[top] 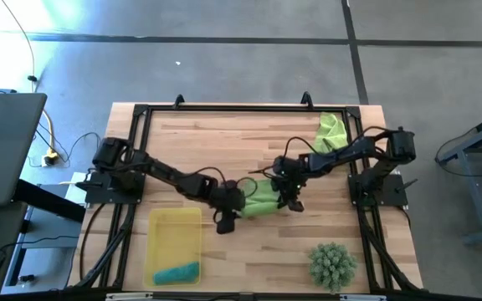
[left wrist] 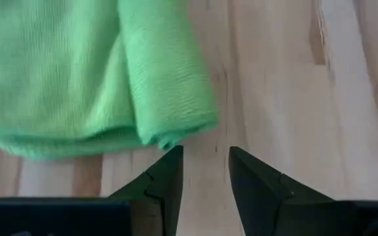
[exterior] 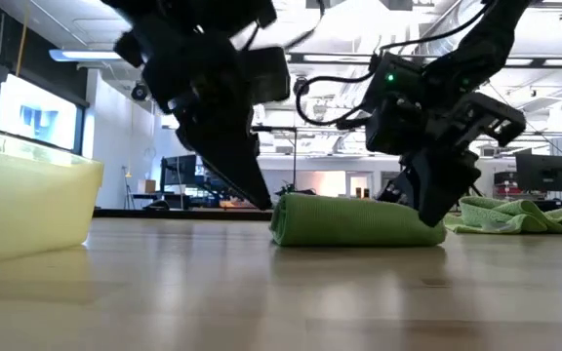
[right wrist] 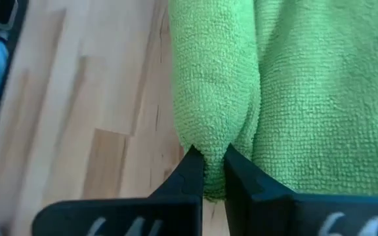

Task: Roll microfiber towels into tight, uniform cylinder then place into a basket
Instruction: Roll the green microfiber towel

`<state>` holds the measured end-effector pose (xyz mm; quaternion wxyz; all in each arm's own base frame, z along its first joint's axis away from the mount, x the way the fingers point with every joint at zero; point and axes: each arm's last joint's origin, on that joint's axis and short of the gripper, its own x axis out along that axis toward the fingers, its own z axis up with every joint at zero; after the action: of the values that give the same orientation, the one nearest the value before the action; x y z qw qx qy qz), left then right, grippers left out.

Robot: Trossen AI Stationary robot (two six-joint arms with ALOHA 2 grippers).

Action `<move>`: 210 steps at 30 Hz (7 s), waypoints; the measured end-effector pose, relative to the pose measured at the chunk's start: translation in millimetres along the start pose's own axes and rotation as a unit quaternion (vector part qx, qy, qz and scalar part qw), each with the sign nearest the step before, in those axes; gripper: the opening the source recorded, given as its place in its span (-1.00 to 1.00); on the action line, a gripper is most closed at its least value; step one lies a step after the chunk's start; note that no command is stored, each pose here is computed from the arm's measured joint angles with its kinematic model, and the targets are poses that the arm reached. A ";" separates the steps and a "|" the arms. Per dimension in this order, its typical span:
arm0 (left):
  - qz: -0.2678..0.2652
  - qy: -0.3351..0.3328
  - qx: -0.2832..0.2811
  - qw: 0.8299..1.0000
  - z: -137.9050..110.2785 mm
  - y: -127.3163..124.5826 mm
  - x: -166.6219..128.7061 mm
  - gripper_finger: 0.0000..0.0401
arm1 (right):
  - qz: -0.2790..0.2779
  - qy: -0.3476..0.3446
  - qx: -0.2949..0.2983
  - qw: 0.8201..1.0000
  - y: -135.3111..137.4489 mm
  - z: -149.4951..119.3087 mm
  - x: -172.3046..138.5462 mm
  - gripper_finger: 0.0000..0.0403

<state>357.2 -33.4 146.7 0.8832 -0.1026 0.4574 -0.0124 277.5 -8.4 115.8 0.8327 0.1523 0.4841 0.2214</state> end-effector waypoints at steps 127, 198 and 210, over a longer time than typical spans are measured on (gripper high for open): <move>-0.061 -0.004 -0.256 0.965 -0.2 51.6 42.0 -0.66 | -0.269 -0.052 -0.197 0.941 51.0 -17.2 -12.3 0.09; -0.047 0.001 -0.144 0.988 6.2 20.6 0.6 -0.66 | -0.185 -0.070 -0.045 0.979 24.3 -14.6 34.0 -0.95; 0.057 -0.131 0.041 0.989 9.7 -39.1 3.2 -0.64 | 0.012 -0.061 0.209 0.976 0.3 -16.9 18.3 -0.93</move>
<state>369.7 -70.4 157.0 0.9384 -0.0405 0.3416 0.0331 270.6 2.0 94.2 0.8076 0.3421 0.4665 0.1149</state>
